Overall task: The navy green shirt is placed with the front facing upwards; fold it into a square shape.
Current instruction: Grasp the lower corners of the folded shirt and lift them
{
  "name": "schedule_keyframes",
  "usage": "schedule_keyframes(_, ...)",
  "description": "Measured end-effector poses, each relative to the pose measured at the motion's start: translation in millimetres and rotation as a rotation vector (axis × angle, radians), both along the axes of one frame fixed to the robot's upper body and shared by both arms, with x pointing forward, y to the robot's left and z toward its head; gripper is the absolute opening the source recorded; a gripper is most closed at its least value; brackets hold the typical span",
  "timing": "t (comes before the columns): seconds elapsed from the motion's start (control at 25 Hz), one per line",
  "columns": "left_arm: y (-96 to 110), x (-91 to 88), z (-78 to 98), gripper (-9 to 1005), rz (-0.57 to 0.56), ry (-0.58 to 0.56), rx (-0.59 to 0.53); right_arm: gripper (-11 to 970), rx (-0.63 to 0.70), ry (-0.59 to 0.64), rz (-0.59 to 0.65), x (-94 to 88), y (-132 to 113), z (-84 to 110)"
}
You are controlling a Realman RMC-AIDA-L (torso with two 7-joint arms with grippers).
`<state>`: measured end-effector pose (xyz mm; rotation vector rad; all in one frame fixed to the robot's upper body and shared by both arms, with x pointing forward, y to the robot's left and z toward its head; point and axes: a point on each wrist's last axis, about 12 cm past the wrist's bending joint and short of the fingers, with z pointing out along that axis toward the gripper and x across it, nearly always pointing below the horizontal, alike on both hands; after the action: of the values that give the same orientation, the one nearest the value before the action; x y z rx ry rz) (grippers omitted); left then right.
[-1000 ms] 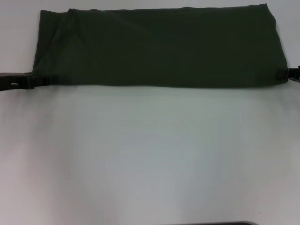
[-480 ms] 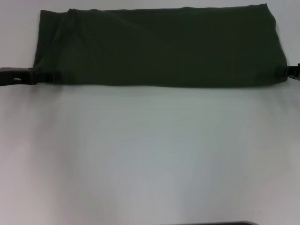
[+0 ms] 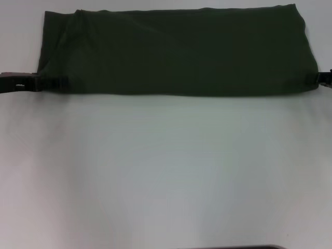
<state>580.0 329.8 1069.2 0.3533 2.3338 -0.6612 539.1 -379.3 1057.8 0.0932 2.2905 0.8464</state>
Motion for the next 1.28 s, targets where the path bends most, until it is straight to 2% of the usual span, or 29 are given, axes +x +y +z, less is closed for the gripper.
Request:
schedule_keyframes(0.24,-0.6,0.3,-0.2,766,0.002,0.000,-0.001,12,-0.001,-0.001,0.001,0.0,0.0,0.0)
schedule_keyframes(0.68,0.2,0.7,-0.8,698,0.010,-0.004,0.005,12,-0.002,-0.001,0.001,0.0,0.0,0.0)
schedule_keyframes(0.92,4.7,1.3,-1.7,703,0.040,-0.007,0.019,11,0.003,-0.002,0.000,-0.6,-0.4,0.2)
schedule_keyframes(1.12,4.6,0.1,-3.4,507,0.033,0.011,0.036,12,0.006,-0.003,-0.002,-0.9,-0.8,0.4)
schedule_keyframes(1.24,4.4,0.0,-3.0,275,0.030,0.012,0.038,12,0.006,-0.003,-0.002,-0.9,-0.9,0.5)
schedule_keyframes(1.28,4.1,-0.1,-3.1,258,0.029,0.013,0.038,12,0.005,-0.004,-0.002,-0.9,-0.9,0.5)
